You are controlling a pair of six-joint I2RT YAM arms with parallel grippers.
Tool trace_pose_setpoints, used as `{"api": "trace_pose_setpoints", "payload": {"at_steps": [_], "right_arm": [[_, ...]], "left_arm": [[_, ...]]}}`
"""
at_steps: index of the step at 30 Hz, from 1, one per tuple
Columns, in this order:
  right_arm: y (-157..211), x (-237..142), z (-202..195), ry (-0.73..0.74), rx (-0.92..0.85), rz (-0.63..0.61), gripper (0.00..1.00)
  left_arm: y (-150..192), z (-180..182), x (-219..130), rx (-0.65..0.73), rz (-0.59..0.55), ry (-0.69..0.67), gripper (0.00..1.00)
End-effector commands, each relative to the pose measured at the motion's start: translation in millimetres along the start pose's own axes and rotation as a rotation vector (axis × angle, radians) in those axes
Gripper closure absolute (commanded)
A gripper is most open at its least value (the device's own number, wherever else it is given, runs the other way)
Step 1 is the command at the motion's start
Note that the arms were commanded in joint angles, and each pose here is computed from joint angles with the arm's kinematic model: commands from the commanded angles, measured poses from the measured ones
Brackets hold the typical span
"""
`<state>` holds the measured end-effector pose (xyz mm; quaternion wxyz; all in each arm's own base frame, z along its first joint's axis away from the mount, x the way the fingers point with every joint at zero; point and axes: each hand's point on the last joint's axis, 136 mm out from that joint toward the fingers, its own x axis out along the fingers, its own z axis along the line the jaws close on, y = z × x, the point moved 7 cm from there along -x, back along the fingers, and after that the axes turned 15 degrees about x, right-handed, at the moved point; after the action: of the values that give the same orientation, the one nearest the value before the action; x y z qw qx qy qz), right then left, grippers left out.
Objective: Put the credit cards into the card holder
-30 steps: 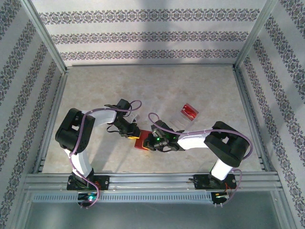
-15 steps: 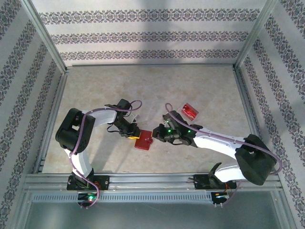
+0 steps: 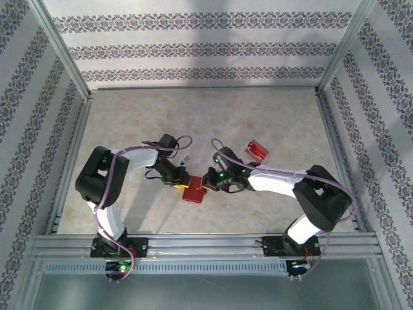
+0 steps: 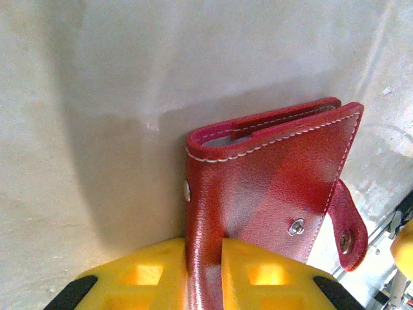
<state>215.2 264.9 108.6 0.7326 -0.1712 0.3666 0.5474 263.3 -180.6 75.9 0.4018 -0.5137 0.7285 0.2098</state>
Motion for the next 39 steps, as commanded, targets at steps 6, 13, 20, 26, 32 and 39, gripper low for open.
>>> {"api": "trace_pose_setpoints", "payload": {"at_steps": [6,13,20,26,32,39], "right_arm": [[4.9,17.2,7.1,-0.033,-0.023,0.047,0.95],[5.3,24.6,0.7,-0.027,-0.01,0.047,0.95],[1.7,28.4,-2.4,-0.031,0.0,0.039,0.95],[-0.3,35.1,-7.1,-0.022,0.008,0.048,0.96],[-1.3,41.2,-18.0,-0.006,0.025,0.05,0.97],[2.0,47.7,-39.3,0.044,0.065,0.064,0.97]], "left_arm": [[8.4,-0.3,13.3,0.015,0.062,-0.031,0.8],[8.6,-1.0,14.3,0.014,0.063,-0.024,0.8],[8.7,-2.6,15.6,0.02,0.067,-0.022,0.8],[8.6,-4.7,18.6,0.022,0.074,-0.014,0.8],[9.8,-5.3,20.7,0.025,0.086,-0.027,0.81],[10.4,-6.5,21.5,0.035,0.092,-0.03,0.81]]}}
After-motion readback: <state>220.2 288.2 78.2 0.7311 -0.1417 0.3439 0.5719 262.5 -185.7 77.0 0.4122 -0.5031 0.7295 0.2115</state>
